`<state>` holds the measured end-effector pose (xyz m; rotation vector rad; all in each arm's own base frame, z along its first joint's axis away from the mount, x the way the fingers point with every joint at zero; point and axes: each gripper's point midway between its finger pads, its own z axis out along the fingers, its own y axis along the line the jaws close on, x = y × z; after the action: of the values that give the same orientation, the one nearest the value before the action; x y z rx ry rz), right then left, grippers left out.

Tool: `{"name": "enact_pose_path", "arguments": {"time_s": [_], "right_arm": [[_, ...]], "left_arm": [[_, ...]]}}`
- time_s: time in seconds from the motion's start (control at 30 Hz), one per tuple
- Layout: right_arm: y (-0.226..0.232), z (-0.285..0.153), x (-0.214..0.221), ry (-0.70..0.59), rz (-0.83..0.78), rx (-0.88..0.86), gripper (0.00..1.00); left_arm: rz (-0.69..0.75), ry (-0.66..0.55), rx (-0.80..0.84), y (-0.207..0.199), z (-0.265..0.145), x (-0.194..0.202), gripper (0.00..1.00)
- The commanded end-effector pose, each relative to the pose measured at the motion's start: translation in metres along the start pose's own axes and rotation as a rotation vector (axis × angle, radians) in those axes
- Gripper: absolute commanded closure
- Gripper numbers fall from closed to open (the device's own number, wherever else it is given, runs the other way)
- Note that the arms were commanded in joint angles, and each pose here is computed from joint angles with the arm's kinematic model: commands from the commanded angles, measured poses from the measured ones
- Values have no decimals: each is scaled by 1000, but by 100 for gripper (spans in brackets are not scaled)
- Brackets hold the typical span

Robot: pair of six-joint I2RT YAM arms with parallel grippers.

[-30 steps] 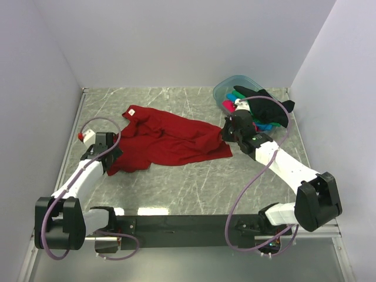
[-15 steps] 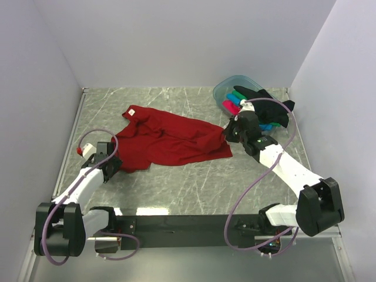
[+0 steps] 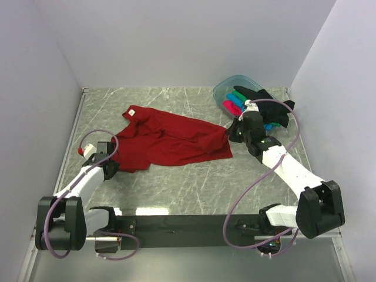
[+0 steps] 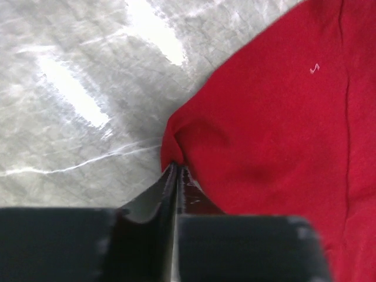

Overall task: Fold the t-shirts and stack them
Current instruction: Locate the corner of the tshirt

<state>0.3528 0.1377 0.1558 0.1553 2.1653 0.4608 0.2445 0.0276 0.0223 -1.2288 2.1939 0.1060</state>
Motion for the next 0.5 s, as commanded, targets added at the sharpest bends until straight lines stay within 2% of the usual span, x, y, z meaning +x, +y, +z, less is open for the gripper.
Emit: {"name": "enact_pose_path", "arguments": {"time_s": [0.0, 0.2, 0.33, 0.47], "right_arm": [[6, -6, -16, -60, 10, -32, 100], [-1, -4, -16, -55, 3, 3, 100], [-11, -2, -24, -57, 3, 39, 100], [-5, -6, -57, -105, -15, 59, 100]], "left_arm": [[27, 28, 35, -7, 4, 5, 99], [44, -27, 110, -26, -10, -17, 99], [9, -72, 253, -60, -45, -46, 99], [-23, -160, 368, -92, -89, -89, 99]]}}
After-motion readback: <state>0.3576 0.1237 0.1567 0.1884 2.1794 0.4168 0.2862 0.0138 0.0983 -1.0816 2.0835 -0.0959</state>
